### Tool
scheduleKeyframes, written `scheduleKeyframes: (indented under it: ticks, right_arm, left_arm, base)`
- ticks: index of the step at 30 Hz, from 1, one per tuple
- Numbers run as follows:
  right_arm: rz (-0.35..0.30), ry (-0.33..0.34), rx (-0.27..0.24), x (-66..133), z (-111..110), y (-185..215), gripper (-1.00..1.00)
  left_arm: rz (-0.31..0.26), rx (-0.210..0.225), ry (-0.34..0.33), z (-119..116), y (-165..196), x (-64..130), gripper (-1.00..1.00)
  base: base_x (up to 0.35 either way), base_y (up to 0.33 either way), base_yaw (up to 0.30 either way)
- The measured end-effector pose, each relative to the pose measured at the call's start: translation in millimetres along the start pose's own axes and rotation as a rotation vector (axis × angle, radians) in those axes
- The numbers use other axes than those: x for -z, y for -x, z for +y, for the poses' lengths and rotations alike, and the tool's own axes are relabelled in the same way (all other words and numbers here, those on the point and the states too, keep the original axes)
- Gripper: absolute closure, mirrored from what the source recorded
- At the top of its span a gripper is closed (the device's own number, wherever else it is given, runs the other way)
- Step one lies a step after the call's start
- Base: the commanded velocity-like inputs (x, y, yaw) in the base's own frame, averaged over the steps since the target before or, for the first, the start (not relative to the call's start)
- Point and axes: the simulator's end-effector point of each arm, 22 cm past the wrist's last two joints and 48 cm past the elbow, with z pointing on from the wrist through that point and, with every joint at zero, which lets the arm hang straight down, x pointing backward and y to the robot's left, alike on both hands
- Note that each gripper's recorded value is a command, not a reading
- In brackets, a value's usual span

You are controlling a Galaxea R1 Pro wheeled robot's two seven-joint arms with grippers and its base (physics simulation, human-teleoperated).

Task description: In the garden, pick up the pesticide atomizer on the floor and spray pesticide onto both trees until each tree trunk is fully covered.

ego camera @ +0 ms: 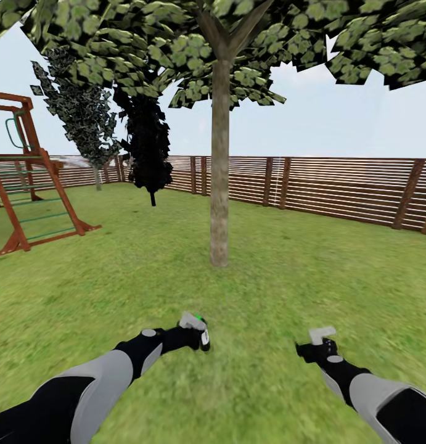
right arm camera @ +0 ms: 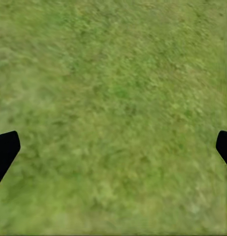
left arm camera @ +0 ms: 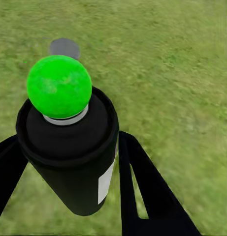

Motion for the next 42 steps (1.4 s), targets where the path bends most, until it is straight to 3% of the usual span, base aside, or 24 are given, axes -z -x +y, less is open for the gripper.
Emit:
scheduleKeyframes:
  ticks: [2,3,7,9,12,15,20,26,35,42]
  right_arm:
    - [0.003,-0.019,0.002,2.5,-2,-13,-1.0]
    - [0.006,-0.06,0.002,4.1,-10,-19,-1.0]
    - [0.009,-0.183,0.003,8.7,-34,-25,-1.0]
    - [0.007,-0.192,0.003,9.3,-31,-25,-1.0]
    - [0.008,-0.192,0.001,9.4,-27,-24,-1.0]
    - [0.009,-0.191,0.001,9.3,-26,-25,-1.0]
    - [0.01,-0.19,0.001,9.6,-24,-26,-1.0]
    - [0.014,-0.188,0.002,10.0,-23,-28,-1.0]
    - [0.034,-0.147,0.001,13.2,7,-45,-1.0]
    - [0.046,-0.139,0.004,15.7,13,-56,-1.0]
  left_arm:
    - [0.0,0.0,0.075,16,0,0.4,1.0]
    - [-0.001,0.001,0.102,22,0,0.7,1.0]
    - [-0.013,0.018,0.127,23,4,-1.3,1.0]
    - [-0.052,0.086,0.165,30,11,-1.3,1.0]
    - [-0.079,0.133,0.197,37,16,-0.2,1.0]
    - [-0.082,0.146,0.247,48,15,2.4,1.0]
    - [-0.088,0.15,0.407,80,18,12.6,1.0]
    - [-0.089,0.148,0.417,80,20,11.8,1.0]
    - [-0.089,0.15,0.418,80,20,11.5,1.0]
    - [-0.088,0.151,0.418,80,20,11.5,1.0]
  base:
    - [0.319,-0.009,0.0]
    - [0.329,-0.047,0.0]
    - [0.334,-0.09,0.0]
    - [0.337,-0.11,0.0]
    - [0.329,-0.114,0.0]
    - [0.242,-0.101,0.0]
    - [0.264,-0.113,0.0]
    - [0.328,-0.158,0.0]
    - [0.335,-0.142,0.0]
    - [0.343,-0.069,0.0]
